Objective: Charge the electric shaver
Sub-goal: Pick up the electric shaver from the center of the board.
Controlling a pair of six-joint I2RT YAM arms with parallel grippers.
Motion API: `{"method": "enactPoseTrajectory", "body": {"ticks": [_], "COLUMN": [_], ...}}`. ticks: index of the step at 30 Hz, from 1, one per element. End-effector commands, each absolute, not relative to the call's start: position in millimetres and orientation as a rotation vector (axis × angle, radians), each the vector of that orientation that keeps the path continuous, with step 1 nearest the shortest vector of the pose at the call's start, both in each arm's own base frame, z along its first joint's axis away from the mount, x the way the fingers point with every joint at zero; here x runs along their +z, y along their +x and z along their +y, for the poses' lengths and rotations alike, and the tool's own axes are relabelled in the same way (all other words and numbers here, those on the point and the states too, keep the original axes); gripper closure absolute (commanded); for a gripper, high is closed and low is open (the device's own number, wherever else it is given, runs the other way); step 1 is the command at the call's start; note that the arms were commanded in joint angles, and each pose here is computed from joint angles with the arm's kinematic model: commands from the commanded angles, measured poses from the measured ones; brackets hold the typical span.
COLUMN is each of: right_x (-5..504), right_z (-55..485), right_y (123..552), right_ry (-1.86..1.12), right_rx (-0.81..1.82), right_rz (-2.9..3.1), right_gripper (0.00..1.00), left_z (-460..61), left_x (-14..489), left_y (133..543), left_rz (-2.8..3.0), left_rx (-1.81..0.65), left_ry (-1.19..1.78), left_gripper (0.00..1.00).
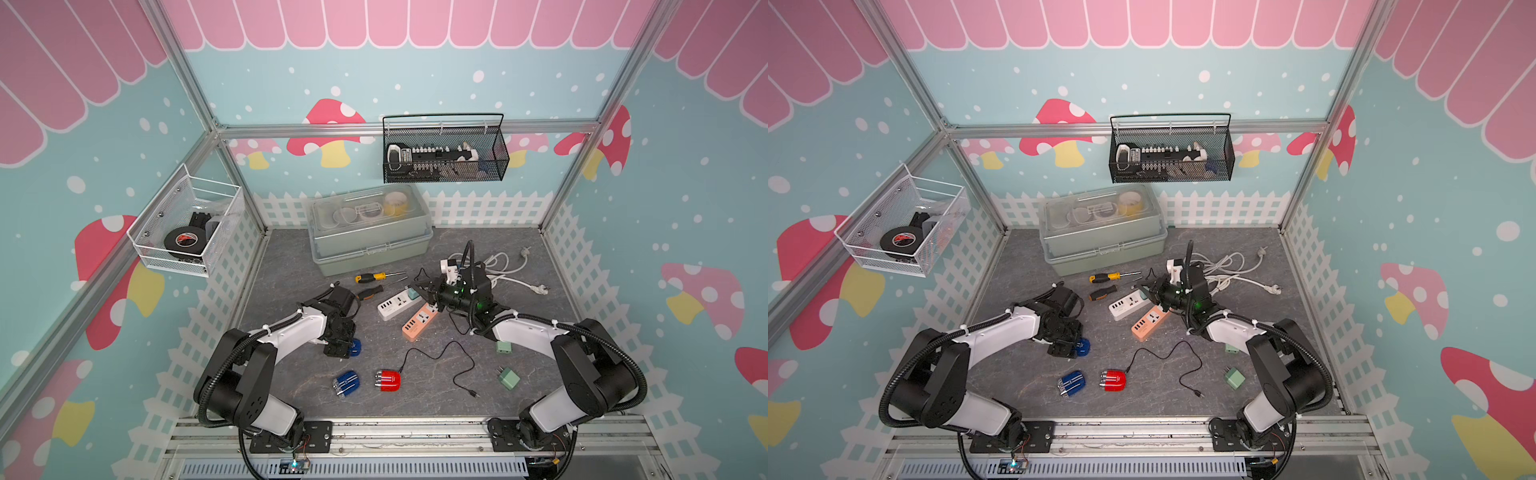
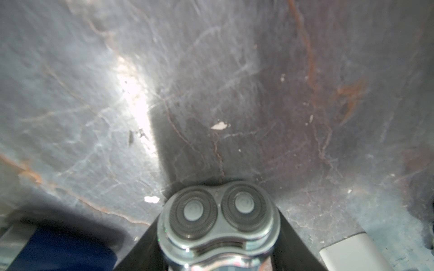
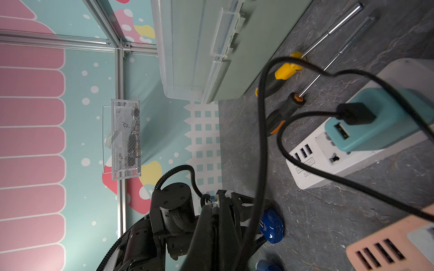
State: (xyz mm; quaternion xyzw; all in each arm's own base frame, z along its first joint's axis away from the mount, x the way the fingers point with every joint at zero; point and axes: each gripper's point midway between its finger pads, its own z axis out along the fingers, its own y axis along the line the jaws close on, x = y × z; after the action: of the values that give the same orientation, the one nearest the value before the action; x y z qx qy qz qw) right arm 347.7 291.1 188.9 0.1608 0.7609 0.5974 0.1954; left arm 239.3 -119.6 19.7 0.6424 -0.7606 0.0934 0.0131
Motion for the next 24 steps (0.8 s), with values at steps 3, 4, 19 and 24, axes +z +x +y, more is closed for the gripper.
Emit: {"method": "enactPoseTrajectory", "body": {"ticks": [3,4,19,24], "right_x": [199.9,199.3,200.9,199.3], "right_z": [286.3,286.0,281.0,279.2], "right_y": [345.6,345.9,340.0,338.2], "right_ry": [0.41,0.415,0.424,0.431], "right_rx": [1.649,1.647,1.644,1.642], "right_rz": [2.099,2.099,2.089,2.092], "right_gripper": [1.0,1.0,1.0,1.0], "left_z": [-110.6,-110.9,-106.4,-111.2], "left_x": [11.6,12.1,-0.1,-6.4], "left_y": [226.7,227.1,226.2,220.4], "left_rz": [-2.401,-2.404,-2.402,-2.42], "left_rx": [0.146,0.14,-0.021,-0.008], "left_ry": [1.955,1.949,1.923,1.912], "left_gripper": [0.56,0.51,0.48,0.49]}}
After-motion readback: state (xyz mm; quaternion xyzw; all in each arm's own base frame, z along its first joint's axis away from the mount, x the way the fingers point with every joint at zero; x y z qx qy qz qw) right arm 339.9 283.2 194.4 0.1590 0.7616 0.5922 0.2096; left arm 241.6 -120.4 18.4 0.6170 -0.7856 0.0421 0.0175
